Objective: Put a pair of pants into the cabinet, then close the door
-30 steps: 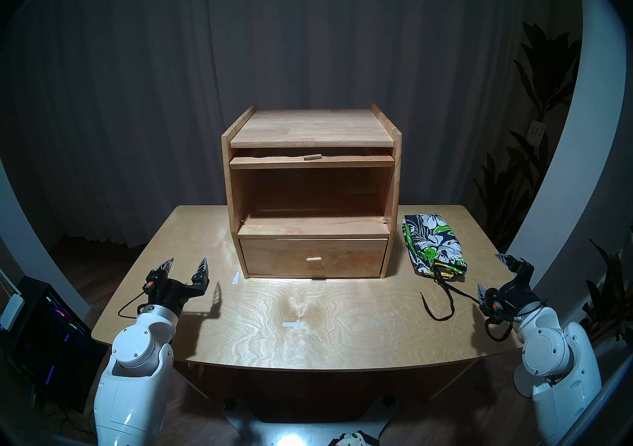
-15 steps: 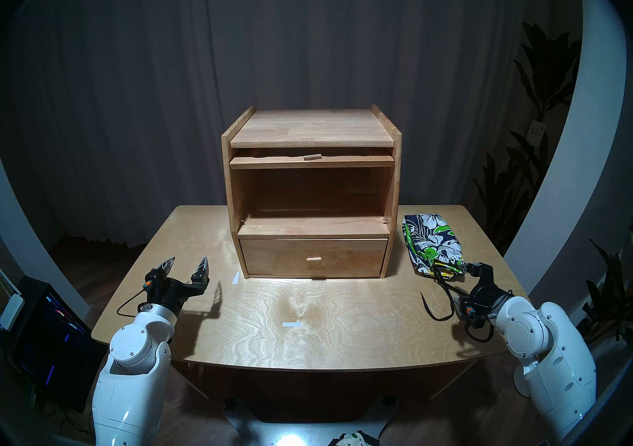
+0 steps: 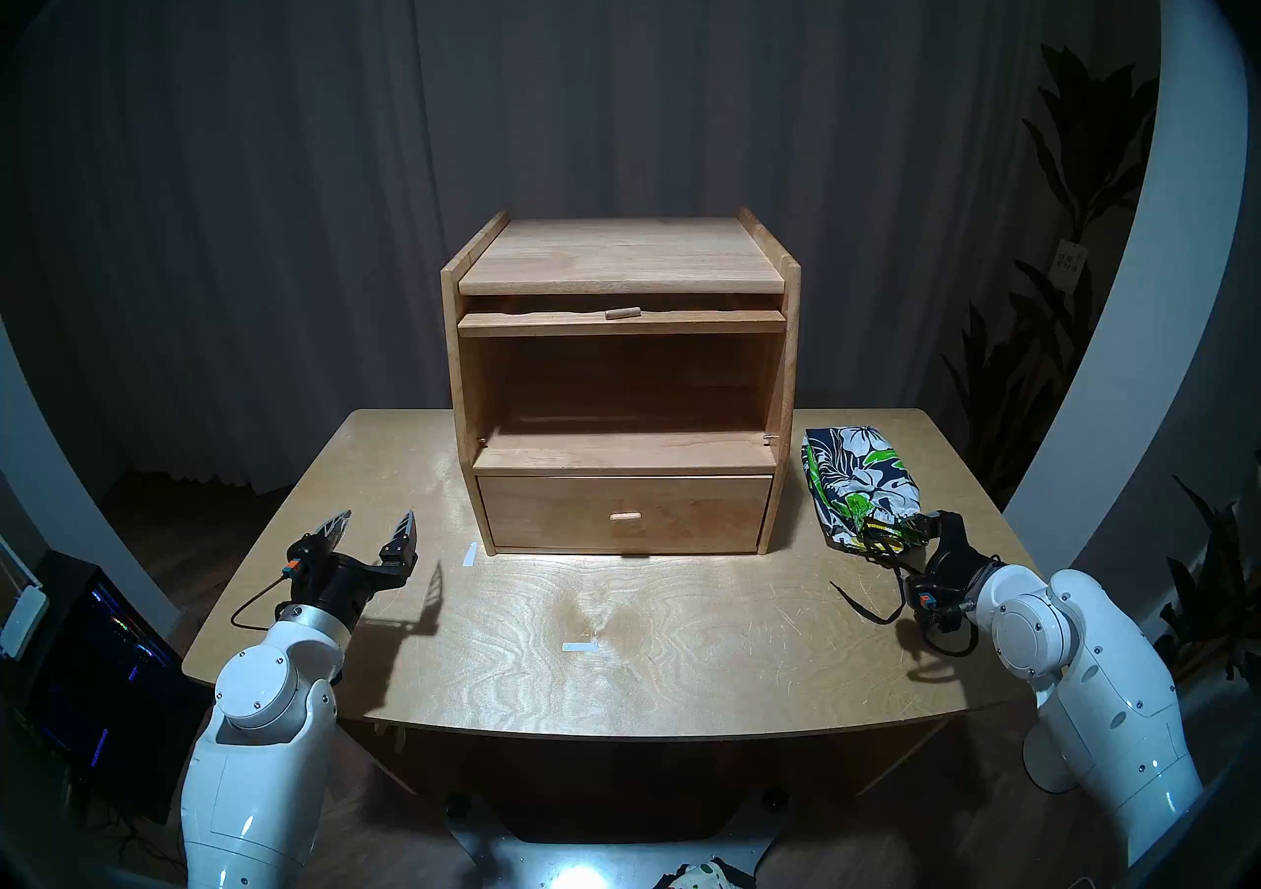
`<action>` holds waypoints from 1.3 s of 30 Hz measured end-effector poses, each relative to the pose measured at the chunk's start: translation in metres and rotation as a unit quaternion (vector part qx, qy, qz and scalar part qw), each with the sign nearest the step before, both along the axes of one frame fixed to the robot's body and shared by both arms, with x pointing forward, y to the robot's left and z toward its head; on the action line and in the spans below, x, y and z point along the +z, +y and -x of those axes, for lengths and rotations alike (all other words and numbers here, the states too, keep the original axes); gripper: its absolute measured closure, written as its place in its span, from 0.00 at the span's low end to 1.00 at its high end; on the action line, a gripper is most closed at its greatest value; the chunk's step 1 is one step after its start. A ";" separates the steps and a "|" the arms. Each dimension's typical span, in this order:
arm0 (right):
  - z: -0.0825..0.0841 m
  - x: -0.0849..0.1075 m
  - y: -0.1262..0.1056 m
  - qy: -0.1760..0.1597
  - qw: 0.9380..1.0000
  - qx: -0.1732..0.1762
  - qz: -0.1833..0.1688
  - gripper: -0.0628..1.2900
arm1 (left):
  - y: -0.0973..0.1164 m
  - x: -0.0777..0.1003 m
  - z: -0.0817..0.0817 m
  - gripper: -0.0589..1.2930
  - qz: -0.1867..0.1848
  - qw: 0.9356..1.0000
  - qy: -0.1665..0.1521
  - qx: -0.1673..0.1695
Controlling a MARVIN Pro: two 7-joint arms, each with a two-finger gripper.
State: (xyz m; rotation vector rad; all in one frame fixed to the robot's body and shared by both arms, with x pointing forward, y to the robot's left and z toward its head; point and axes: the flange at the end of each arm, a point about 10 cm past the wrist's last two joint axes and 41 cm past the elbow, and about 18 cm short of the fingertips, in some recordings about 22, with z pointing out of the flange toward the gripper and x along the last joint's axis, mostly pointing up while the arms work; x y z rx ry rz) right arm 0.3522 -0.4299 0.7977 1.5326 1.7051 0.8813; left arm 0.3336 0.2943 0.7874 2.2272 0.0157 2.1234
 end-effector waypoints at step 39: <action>-0.103 0.063 0.034 -0.187 0.970 -0.003 -0.156 0.98 | 0.003 -0.001 0.000 0.03 0.008 1.000 -0.010 -0.014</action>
